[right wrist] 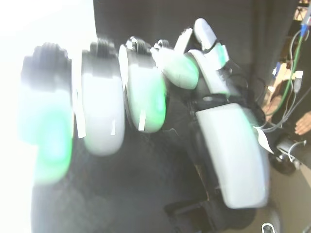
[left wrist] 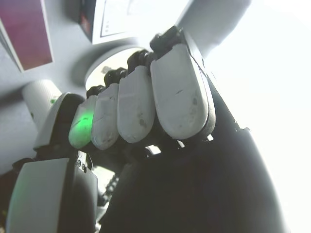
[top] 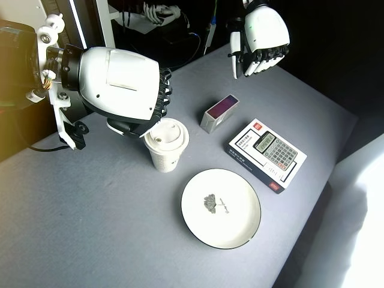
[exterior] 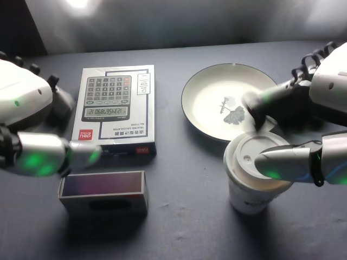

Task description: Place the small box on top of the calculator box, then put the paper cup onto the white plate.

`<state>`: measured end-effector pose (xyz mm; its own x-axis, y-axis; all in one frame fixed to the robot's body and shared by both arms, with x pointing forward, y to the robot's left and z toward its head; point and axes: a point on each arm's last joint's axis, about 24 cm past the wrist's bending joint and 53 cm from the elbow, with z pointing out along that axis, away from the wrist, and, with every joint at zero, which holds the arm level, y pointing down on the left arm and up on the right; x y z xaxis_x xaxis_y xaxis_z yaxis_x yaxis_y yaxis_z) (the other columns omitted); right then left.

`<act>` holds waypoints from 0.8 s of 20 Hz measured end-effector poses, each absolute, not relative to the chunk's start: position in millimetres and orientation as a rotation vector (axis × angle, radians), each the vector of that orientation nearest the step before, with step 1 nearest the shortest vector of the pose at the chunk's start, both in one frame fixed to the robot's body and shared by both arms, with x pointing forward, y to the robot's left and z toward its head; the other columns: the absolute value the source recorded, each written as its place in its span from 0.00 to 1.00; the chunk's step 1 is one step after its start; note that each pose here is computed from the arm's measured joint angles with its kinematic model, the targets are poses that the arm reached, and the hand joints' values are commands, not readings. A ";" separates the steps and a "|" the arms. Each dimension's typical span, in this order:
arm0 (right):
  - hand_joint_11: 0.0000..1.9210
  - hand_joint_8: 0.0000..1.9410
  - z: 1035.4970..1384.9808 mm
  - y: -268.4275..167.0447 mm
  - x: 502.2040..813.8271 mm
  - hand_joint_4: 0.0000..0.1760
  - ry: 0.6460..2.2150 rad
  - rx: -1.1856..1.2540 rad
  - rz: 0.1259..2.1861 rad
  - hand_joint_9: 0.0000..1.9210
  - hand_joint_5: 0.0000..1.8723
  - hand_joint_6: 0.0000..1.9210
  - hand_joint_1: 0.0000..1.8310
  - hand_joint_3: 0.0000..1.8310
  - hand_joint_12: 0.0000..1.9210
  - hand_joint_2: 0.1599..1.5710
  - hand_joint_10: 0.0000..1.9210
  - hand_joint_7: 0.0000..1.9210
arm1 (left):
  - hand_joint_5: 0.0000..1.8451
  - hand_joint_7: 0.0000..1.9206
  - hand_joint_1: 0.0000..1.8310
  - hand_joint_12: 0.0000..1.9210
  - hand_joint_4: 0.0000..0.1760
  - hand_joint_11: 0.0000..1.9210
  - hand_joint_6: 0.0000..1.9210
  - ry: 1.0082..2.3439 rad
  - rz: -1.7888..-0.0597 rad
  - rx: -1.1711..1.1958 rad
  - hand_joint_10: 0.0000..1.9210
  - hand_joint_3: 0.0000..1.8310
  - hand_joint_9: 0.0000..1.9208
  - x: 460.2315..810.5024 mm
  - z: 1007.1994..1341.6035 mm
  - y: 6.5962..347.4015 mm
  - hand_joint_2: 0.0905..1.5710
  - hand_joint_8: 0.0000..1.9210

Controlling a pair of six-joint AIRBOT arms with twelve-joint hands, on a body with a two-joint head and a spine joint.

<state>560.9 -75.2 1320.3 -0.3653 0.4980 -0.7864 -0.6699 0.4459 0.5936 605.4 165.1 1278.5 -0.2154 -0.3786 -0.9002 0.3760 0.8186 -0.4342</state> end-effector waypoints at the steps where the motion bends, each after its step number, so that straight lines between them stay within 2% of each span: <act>1: 0.00 0.00 1320.4 -75.2 560.9 0.00 1.510 -0.158 1.231 0.09 0.14 0.00 0.00 0.01 0.18 0.74 0.00 0.12 | 0.08 0.09 0.00 0.15 0.00 0.00 0.00 1.645 -0.686 0.003 0.00 0.00 0.08 605.5 1279.4 165.1 0.75 0.01; 4: 0.00 0.00 1321.1 -75.4 560.8 0.00 1.506 -0.158 1.233 0.12 0.15 0.00 0.02 0.00 0.25 0.74 0.01 0.15 | 0.07 0.07 0.00 0.11 0.00 0.00 0.00 1.650 -0.686 -0.004 0.00 0.00 0.06 606.9 1278.2 167.3 0.76 0.00; 5: 0.00 0.00 1320.5 -75.3 560.9 0.00 1.509 -0.158 1.231 0.14 0.17 0.00 0.04 0.00 0.33 0.73 0.01 0.16 | 0.08 0.08 0.00 0.13 0.00 0.00 0.00 1.649 -0.682 -0.003 0.00 0.00 0.07 607.2 1278.5 167.9 0.76 0.00; 6: 0.00 0.00 1319.0 -75.1 560.6 0.00 1.512 -0.159 1.231 0.14 0.17 0.00 0.05 0.00 0.36 0.72 0.01 0.17 | 0.09 0.09 0.00 0.16 0.00 0.00 0.00 1.645 -0.670 0.006 0.00 0.00 0.08 607.4 1279.1 168.3 0.75 0.00; 8: 0.00 0.00 1318.3 -75.1 560.4 0.00 1.512 -0.161 1.231 0.13 0.16 0.00 0.05 0.00 0.36 0.72 0.00 0.16 | 0.10 0.09 0.00 0.19 0.00 0.00 0.00 1.631 -0.651 0.034 0.00 0.00 0.09 607.4 1283.4 167.3 0.75 0.00; 10: 0.00 0.00 1319.2 -75.3 560.3 0.00 1.509 -0.160 1.233 0.15 0.17 0.00 0.05 0.00 0.39 0.73 0.01 0.17 | 0.09 0.10 0.00 0.16 0.00 0.00 0.00 1.599 -0.615 0.072 0.00 0.00 0.09 606.6 1293.3 165.5 0.76 0.00; 12: 0.00 0.00 1319.8 -75.0 559.9 0.00 1.507 -0.157 1.240 0.14 0.16 0.00 0.03 0.00 0.35 0.74 0.00 0.16 | 0.09 0.09 0.00 0.15 0.00 0.00 0.00 1.592 -0.612 0.047 0.00 0.00 0.08 606.2 1297.5 166.4 0.76 0.00; 14: 0.00 0.00 1321.0 -75.1 559.1 0.00 1.499 -0.156 1.247 0.14 0.16 0.00 0.04 0.00 0.34 0.74 0.00 0.17 | 0.09 0.10 0.11 0.22 0.00 0.00 0.00 1.613 -0.640 -0.008 0.00 0.00 0.10 607.8 1293.5 169.8 0.73 0.00; 15: 0.00 0.00 1319.7 -76.3 559.1 0.00 1.498 -0.144 1.265 0.14 0.16 0.00 0.04 0.00 0.34 0.74 0.00 0.17 | 0.09 0.10 0.11 0.22 0.00 0.00 0.00 1.622 -0.648 -0.025 0.00 0.00 0.10 608.2 1291.6 170.6 0.73 0.00; 16: 0.00 0.00 1318.4 -77.0 558.9 0.00 1.498 -0.141 1.272 0.14 0.17 0.01 0.03 0.00 0.34 0.74 0.00 0.17 | 0.08 0.10 0.17 0.21 0.00 0.00 0.00 1.635 -0.642 -0.027 0.00 0.00 0.10 608.4 1288.7 171.3 0.71 0.00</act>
